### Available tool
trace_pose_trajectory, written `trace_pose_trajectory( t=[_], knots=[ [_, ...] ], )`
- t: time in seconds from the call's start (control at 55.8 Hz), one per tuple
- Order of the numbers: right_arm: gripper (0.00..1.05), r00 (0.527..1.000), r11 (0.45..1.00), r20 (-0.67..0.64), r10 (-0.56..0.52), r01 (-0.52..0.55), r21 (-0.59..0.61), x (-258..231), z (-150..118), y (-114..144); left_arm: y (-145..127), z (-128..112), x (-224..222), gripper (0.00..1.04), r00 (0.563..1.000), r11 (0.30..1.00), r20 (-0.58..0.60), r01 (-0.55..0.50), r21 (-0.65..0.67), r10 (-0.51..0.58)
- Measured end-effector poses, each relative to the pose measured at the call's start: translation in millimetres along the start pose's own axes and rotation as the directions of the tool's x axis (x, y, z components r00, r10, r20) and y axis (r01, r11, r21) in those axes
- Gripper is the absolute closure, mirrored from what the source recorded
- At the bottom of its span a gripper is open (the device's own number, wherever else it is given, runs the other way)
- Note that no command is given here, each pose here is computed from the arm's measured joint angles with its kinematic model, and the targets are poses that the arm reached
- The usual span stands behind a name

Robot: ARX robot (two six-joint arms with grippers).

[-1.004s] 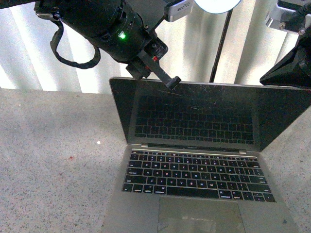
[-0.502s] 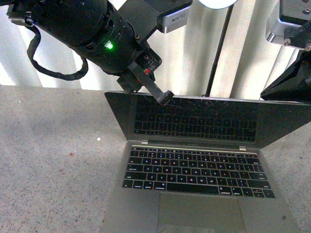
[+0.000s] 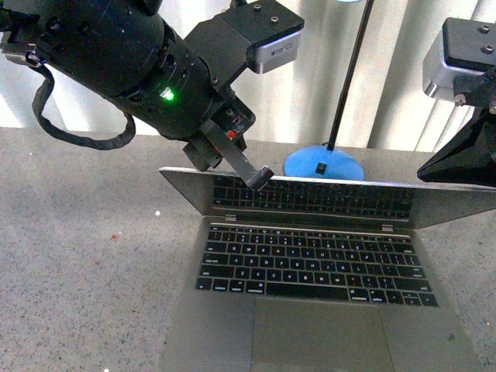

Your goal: Close laptop

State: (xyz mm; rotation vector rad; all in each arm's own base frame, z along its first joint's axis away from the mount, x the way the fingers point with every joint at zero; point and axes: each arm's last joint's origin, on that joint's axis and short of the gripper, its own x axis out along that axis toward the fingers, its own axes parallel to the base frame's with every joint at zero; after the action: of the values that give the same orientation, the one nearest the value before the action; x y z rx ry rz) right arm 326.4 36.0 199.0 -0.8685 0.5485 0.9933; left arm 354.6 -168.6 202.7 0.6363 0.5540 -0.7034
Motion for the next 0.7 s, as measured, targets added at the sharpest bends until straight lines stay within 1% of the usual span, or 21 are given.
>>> trace_pose_trajectory(
  t=[0.376, 0.699],
  knots=[
    [1.02, 0.999, 0.999, -0.017, 0.051, -0.051, -0.01, 7, -6, 9, -13, -14, 5, 1.01, 0.999, 0.999, -0.02, 0.04, -0.015, -0.041],
    [1.02, 0.996, 0.996, -0.03, 0.086, -0.086, -0.003, 12, -12, 17, -19, -17, 6, 1.01, 0.998, 0.998, -0.023, 0.058, -0.023, -0.058]
  ],
)
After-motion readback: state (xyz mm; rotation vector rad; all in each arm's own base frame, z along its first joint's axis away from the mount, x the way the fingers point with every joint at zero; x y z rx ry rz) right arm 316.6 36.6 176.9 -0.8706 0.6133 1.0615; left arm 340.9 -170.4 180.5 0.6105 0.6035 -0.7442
